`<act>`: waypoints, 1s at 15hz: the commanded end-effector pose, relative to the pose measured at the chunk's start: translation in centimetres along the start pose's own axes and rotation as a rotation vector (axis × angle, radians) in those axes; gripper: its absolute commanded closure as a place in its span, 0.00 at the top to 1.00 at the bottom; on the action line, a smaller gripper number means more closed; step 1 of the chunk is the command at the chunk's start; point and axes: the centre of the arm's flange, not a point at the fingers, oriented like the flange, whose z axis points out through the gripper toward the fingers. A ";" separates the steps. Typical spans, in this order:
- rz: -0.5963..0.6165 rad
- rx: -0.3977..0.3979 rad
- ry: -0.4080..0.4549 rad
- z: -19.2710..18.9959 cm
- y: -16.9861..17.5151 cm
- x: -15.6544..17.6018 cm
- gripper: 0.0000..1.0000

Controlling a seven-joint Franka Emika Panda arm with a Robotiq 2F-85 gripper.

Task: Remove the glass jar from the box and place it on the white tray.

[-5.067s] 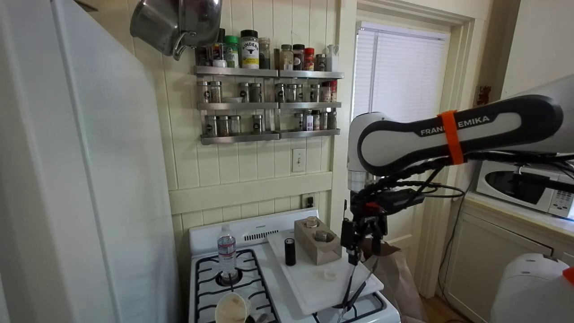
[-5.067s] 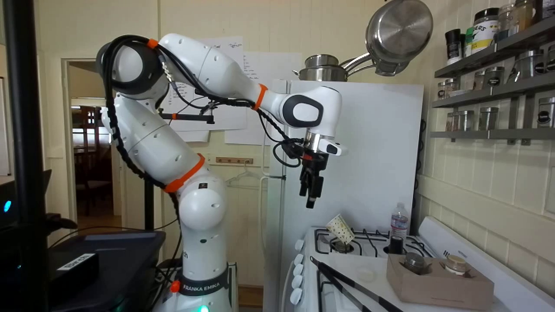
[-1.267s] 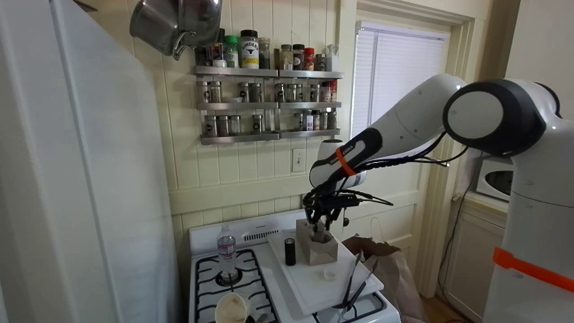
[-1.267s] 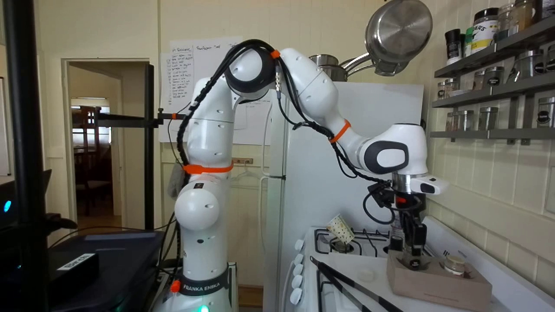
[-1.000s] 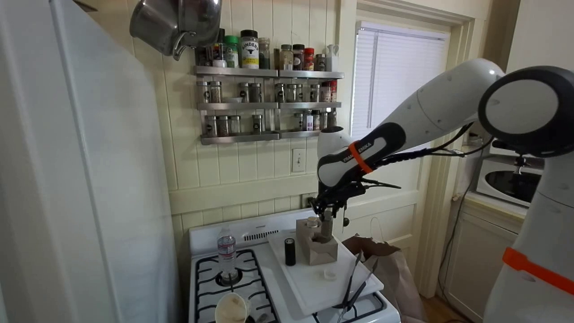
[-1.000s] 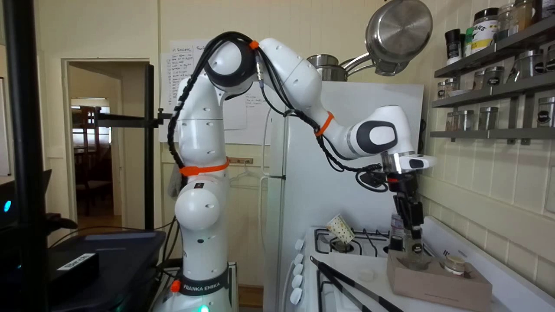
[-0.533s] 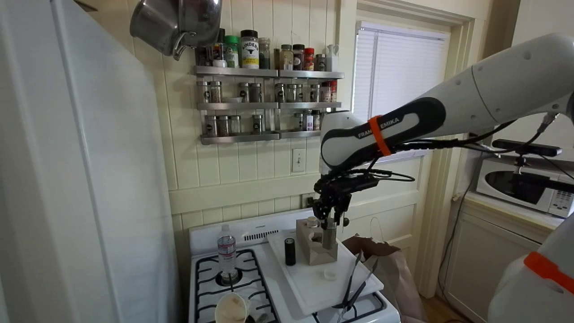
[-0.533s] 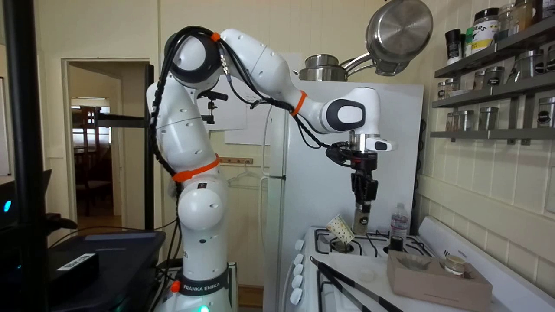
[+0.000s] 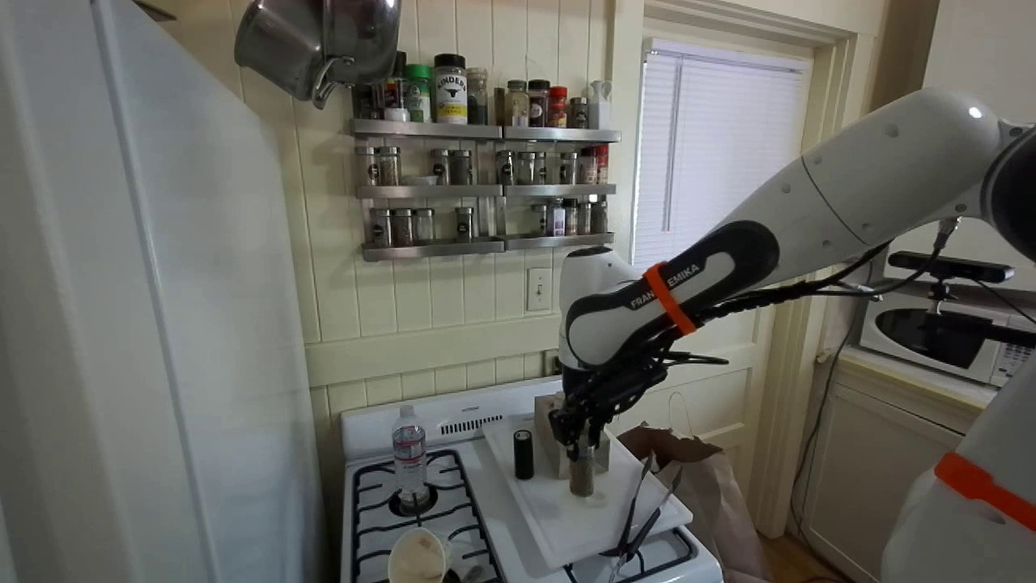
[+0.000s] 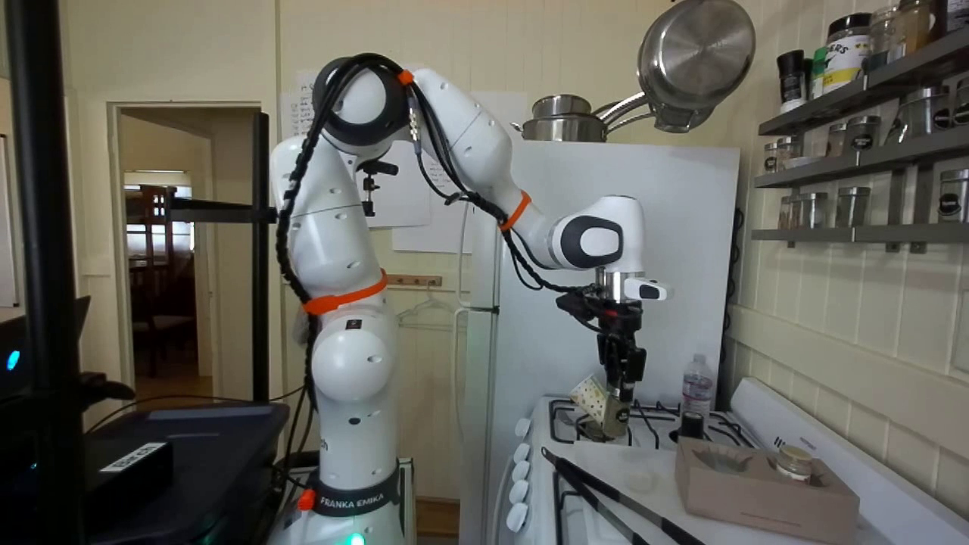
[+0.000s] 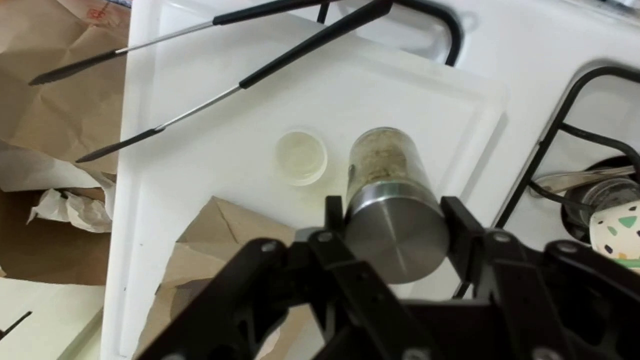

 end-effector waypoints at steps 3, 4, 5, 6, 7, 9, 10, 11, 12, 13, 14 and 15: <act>-0.025 -0.019 0.088 4.2 -1.1 0.6 0.25; -0.026 -0.011 0.110 4.6 -1.2 0.8 0.25; -0.024 -0.008 0.126 5.0 -1.2 0.9 0.25; -0.022 -0.006 0.128 5.5 -1.3 1.0 0.25; -0.022 -0.004 0.126 5.8 -1.3 1.1 0.25; -0.019 -0.008 0.117 6.4 -1.3 1.1 0.25; -0.018 -0.011 0.108 6.7 -1.4 1.1 0.71; -0.015 -0.016 0.103 6.9 -1.4 1.0 0.77; -0.012 -0.019 0.094 7.0 -1.4 1.0 0.83; -0.008 -0.022 0.085 6.9 -1.4 1.0 0.90; -0.001 -0.023 0.079 6.2 -1.3 0.8 0.98; 0.004 -0.018 0.080 5.7 -1.3 0.7 1.00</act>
